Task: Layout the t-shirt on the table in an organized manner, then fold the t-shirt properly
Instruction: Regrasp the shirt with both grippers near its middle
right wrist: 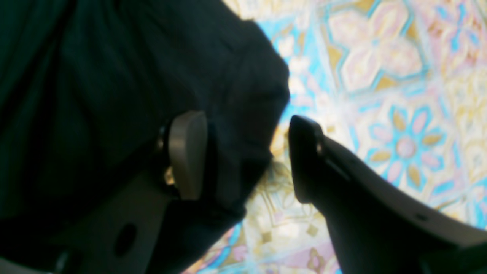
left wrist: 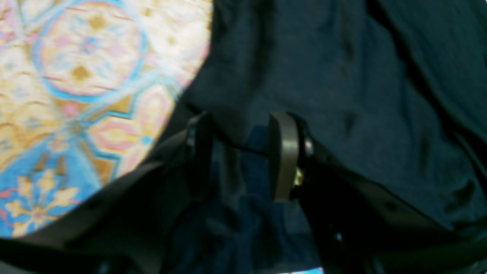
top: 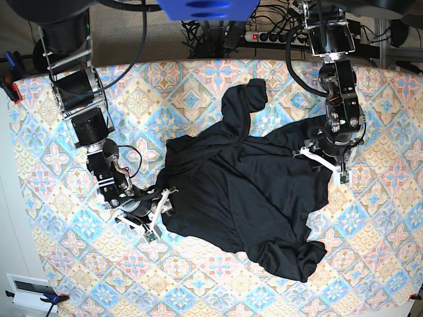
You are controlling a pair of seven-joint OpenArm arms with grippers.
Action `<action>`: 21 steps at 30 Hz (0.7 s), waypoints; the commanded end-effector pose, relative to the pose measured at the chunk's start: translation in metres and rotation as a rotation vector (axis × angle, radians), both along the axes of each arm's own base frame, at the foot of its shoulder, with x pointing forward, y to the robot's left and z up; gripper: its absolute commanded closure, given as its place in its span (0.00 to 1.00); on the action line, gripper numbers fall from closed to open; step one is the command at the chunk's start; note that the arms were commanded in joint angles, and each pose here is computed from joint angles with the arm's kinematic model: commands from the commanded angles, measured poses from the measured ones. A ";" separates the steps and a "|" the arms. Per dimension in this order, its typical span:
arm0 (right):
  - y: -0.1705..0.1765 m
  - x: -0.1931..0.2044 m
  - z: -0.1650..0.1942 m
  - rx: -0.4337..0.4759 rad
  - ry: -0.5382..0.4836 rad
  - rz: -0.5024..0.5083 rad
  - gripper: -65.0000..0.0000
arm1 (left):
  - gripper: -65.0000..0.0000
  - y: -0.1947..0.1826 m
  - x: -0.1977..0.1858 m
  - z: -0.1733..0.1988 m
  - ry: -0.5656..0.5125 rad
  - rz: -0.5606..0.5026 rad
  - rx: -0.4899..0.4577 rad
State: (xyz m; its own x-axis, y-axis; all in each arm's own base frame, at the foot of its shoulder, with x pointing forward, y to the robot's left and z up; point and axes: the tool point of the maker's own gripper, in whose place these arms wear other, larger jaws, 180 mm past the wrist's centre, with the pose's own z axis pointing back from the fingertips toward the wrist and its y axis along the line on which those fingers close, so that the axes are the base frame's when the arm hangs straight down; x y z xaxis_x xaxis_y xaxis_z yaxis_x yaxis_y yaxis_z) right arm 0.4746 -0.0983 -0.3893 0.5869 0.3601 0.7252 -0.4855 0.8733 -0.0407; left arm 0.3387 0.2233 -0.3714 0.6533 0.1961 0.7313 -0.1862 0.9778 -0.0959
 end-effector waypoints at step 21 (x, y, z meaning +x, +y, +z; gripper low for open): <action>0.025 0.014 -0.001 0.096 -0.051 -0.023 0.50 | 0.63 -0.002 0.001 0.009 -0.044 0.000 -0.053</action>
